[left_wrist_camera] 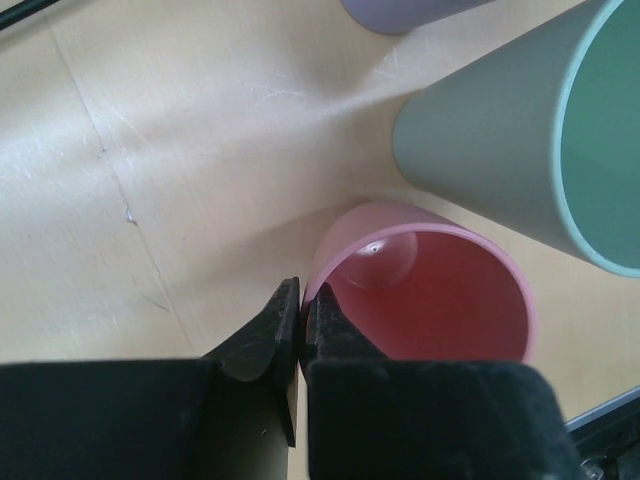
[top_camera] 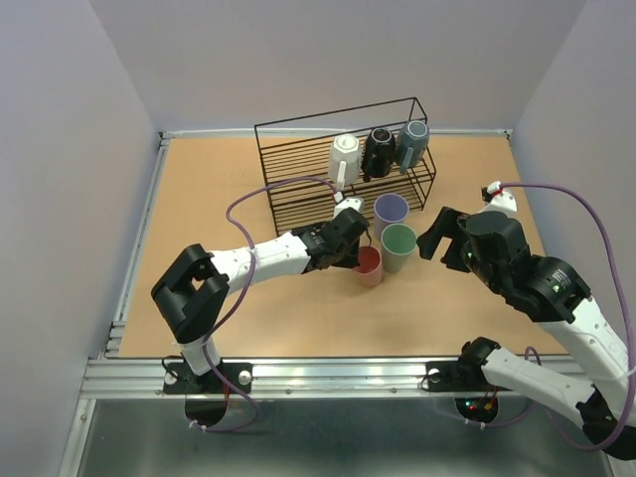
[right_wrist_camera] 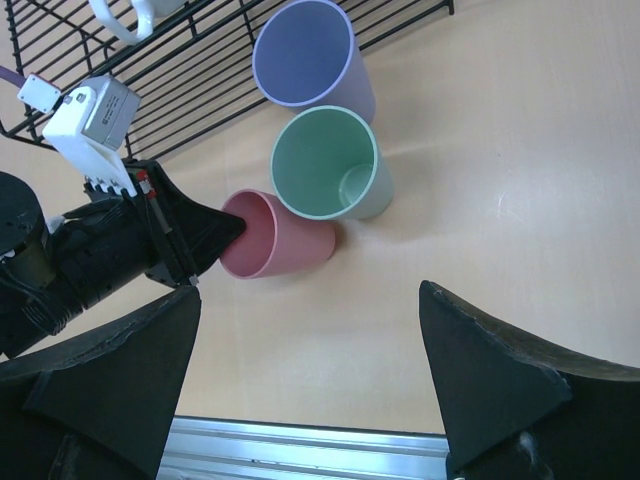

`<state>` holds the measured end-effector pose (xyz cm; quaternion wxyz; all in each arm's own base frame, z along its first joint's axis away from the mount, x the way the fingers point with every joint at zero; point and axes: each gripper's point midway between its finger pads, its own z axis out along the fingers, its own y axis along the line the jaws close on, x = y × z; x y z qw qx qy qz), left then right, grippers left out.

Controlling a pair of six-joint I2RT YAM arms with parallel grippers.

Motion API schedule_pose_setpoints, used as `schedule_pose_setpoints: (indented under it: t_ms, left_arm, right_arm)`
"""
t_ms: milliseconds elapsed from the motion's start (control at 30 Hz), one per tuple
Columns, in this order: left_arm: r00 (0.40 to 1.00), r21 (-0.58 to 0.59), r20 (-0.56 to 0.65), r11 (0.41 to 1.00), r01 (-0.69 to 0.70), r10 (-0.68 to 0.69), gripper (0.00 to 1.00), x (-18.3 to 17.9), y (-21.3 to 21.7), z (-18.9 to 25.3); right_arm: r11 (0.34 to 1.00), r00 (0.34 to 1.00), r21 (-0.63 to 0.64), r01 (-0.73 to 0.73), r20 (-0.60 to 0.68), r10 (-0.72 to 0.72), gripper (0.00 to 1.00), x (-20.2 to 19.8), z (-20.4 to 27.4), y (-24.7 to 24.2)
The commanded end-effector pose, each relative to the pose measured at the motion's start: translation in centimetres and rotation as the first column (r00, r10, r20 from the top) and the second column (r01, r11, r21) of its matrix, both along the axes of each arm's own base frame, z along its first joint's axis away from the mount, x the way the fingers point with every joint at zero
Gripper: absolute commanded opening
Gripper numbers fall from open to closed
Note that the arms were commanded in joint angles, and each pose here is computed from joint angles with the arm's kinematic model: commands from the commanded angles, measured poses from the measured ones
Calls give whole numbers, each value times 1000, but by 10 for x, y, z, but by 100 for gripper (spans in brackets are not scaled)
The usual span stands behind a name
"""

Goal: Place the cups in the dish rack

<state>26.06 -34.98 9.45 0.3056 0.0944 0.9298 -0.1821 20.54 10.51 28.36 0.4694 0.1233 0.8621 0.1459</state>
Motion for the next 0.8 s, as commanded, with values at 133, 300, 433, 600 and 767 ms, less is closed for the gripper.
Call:
schedule_pose_setpoints:
  t_ms: [133,300,433,600,767]
  left_arm:
    - [999,24,37,1000,-12,11,0,2,8,12]
    - [998,25,43,999,-35,34,0,-7,24,15]
    - [996,-23,74,998,-51,53,0,-12,35,36]
    - [991,-89,113,994,-62,72,0,-21,50,64]
    - [975,-216,202,976,-43,88,0,-27,61,117]
  right_arm:
    - [999,999,38,31,27,-32,94,0,11,-3]
    - [999,999,35,25,25,-25,94,2,13,-1]
    - [999,1000,50,12,25,-13,94,5,16,5]
    - [996,999,87,-20,31,17,95,10,20,19]
    - [983,995,155,-97,50,90,95,18,30,45]
